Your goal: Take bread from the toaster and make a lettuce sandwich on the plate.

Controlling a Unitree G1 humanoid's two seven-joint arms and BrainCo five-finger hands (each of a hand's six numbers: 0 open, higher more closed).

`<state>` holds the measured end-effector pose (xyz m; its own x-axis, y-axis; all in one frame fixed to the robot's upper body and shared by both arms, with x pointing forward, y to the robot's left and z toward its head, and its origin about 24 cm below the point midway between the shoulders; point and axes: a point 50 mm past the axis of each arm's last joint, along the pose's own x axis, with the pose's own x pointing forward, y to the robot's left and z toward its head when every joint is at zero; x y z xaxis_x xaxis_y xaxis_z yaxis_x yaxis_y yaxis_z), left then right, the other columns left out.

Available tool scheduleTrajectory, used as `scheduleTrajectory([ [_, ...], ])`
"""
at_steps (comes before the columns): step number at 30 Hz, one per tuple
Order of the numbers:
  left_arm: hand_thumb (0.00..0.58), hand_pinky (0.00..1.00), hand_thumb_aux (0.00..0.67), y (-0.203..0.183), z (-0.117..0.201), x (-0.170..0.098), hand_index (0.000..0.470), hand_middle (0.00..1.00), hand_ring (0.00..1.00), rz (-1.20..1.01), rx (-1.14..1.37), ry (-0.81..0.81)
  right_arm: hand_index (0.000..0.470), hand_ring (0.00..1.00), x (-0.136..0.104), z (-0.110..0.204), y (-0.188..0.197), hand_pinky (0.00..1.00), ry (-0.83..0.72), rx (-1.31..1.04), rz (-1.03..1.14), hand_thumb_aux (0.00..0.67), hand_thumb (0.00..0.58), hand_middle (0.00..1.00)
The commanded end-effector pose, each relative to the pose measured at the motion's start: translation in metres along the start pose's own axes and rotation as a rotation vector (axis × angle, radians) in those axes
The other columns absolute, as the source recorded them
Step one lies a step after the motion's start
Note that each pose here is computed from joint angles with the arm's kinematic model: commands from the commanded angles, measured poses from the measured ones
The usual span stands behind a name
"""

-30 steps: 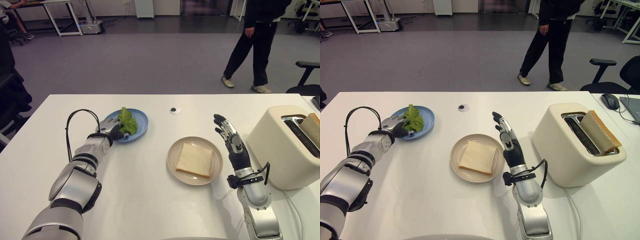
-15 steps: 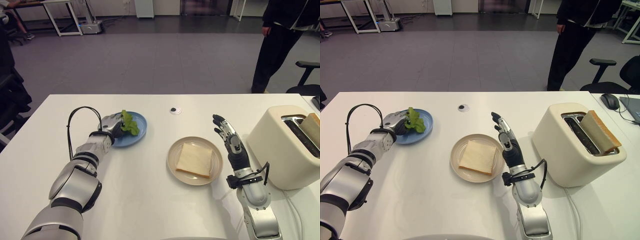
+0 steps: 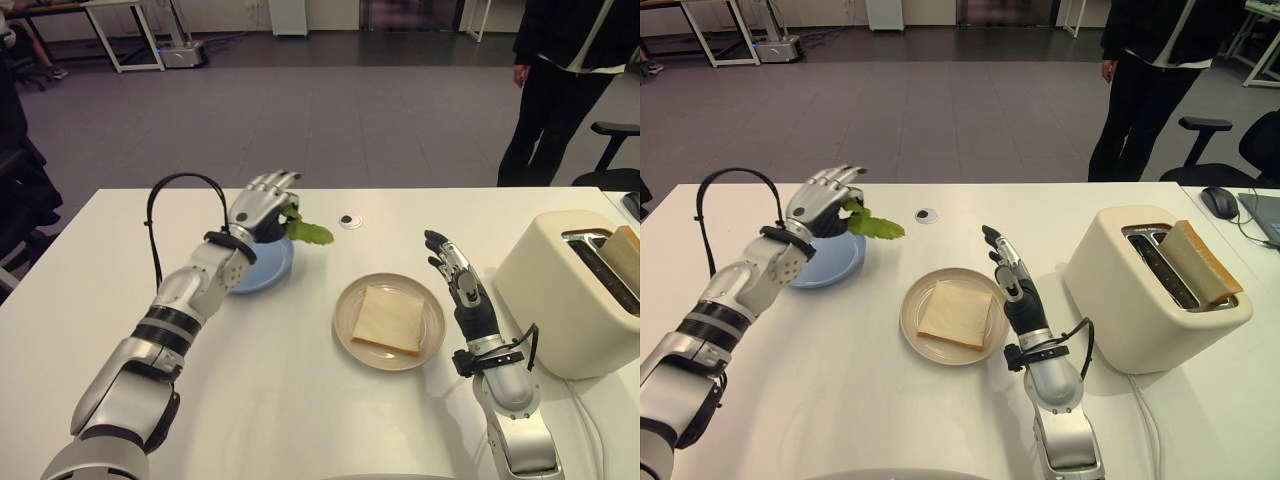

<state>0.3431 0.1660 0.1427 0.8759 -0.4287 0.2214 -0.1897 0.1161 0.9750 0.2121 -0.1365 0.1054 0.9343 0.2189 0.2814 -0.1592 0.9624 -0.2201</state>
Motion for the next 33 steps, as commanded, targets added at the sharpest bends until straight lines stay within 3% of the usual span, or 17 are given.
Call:
scheduleTrajectory([
  [1, 0.580, 0.00, 0.670, -0.012, 0.058, -0.011, 0.470, 0.00, 0.00, -0.041, -0.049, -0.164, 0.000, 0.00, 0.006, 0.002, -0.013, 0.00, -0.006, -0.016, -0.044, 0.000, 0.000, 0.00],
  [9, 0.580, 0.00, 0.670, 0.004, 0.101, -0.018, 0.470, 0.00, 0.00, 0.036, -0.111, -0.279, 0.000, 0.00, 0.009, 0.000, -0.015, 0.00, -0.003, -0.016, -0.059, 0.000, 0.000, 0.00],
  [12, 0.580, 0.00, 0.670, -0.006, 0.113, -0.021, 0.470, 0.00, 0.00, 0.019, -0.134, -0.306, 0.000, 0.00, 0.010, 0.000, -0.017, 0.00, -0.005, -0.019, -0.068, 0.000, 0.000, 0.00],
  [25, 0.580, 0.00, 0.670, -0.082, 0.118, -0.039, 0.470, 0.00, 0.00, -0.117, -0.182, -0.324, 0.000, 0.00, 0.012, -0.001, -0.014, 0.00, -0.007, -0.014, -0.062, 0.000, 0.000, 0.00],
  [31, 0.580, 0.00, 0.670, -0.089, 0.107, -0.044, 0.470, 0.00, 0.00, -0.137, -0.151, -0.306, 0.000, 0.00, 0.012, -0.002, -0.015, 0.00, -0.006, -0.016, -0.061, 0.000, 0.000, 0.00],
  [32, 0.576, 0.00, 0.612, -0.090, 0.105, -0.044, 0.429, 0.00, 0.00, -0.140, -0.145, -0.302, 0.000, 0.00, 0.013, -0.002, -0.015, 0.00, -0.006, -0.016, -0.060, 0.000, 0.000, 0.00],
  [33, 0.503, 0.00, 0.426, -0.088, 0.103, -0.044, 0.299, 0.00, 0.00, -0.137, -0.142, -0.295, 0.000, 0.00, 0.013, -0.002, -0.015, 0.00, -0.006, -0.017, -0.059, 0.000, 0.000, 0.00],
])
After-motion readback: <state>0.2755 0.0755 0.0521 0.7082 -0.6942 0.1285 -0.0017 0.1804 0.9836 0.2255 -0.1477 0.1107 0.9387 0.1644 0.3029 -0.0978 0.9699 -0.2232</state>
